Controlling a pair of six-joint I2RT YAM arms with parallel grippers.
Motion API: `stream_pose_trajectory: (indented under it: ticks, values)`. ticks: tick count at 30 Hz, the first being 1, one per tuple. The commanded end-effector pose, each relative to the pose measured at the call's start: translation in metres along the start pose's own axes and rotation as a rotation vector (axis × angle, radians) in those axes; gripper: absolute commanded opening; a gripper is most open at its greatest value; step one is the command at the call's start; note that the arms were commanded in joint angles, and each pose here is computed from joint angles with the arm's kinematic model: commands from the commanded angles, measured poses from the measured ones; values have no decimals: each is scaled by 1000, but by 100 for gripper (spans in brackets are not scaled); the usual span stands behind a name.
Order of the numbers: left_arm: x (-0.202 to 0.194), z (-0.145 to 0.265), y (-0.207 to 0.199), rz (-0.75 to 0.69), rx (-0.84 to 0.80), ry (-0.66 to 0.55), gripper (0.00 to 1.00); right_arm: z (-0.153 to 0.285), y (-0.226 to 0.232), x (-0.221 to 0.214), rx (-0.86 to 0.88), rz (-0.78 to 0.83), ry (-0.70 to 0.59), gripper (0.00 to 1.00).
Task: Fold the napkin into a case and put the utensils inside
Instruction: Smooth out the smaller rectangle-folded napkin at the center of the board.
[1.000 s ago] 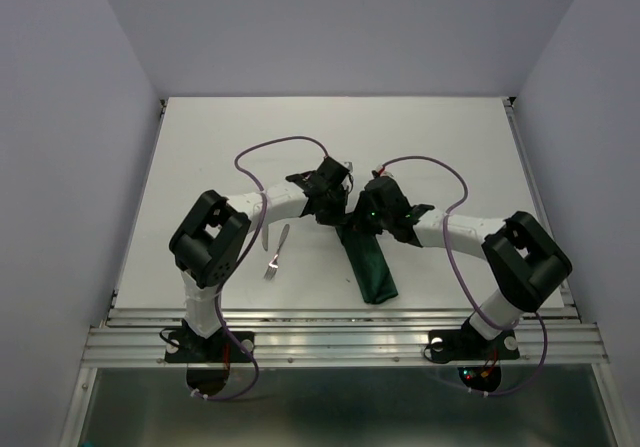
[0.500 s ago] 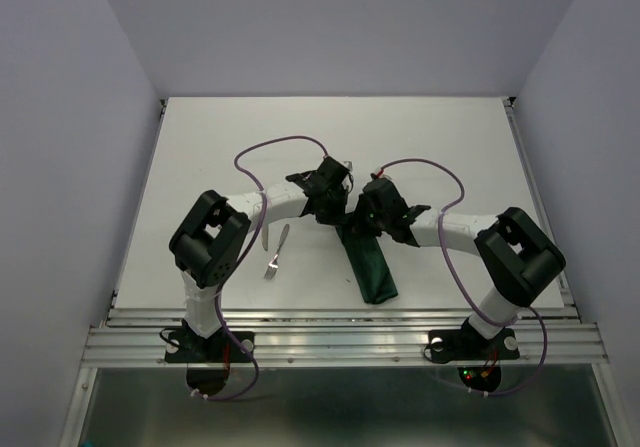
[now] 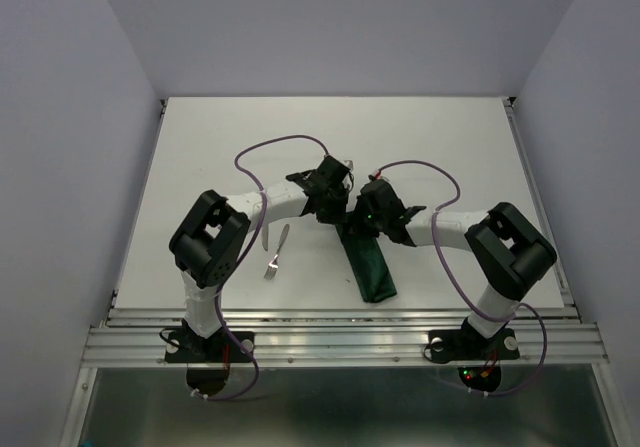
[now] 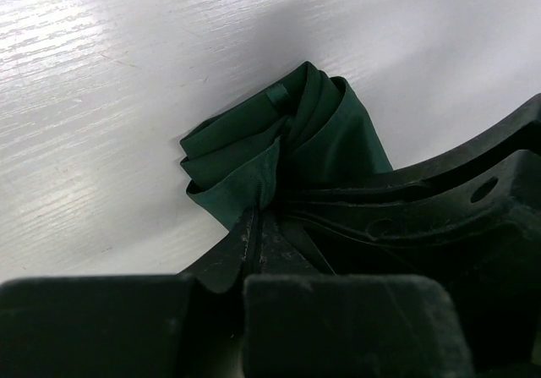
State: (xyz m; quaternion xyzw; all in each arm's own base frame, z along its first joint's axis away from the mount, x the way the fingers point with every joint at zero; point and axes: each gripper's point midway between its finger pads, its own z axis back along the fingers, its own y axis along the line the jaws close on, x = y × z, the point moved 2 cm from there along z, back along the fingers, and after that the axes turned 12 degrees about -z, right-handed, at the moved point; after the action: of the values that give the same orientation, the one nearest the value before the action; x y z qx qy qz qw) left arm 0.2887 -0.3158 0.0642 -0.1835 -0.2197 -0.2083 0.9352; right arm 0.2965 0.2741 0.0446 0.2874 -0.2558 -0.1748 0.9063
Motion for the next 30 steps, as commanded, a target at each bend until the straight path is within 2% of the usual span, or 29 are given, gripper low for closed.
stream_pose_trajectory:
  ticks: [1, 15, 22, 24, 26, 30]
  values:
    - [23, 18, -14, -14, -40, -74, 0, 1, 15, 11, 63, -9, -42, 12]
    - [26, 31, -29, -8, -128, -90, 0, -18, 23, 19, 75, 30, -67, 11]
    - [21, 22, -23, 9, -100, -66, 0, 8, 38, 26, 144, 35, -96, 12]
    - [22, 20, -21, 15, -95, -65, 0, 17, 40, 27, 171, 41, -109, 16]
    - [24, 17, -19, 23, -86, -62, 0, 30, 47, 30, 205, 50, -123, 27]
    - [29, 16, -17, 26, -79, -65, 0, 47, 55, 35, 245, 58, -147, 32]
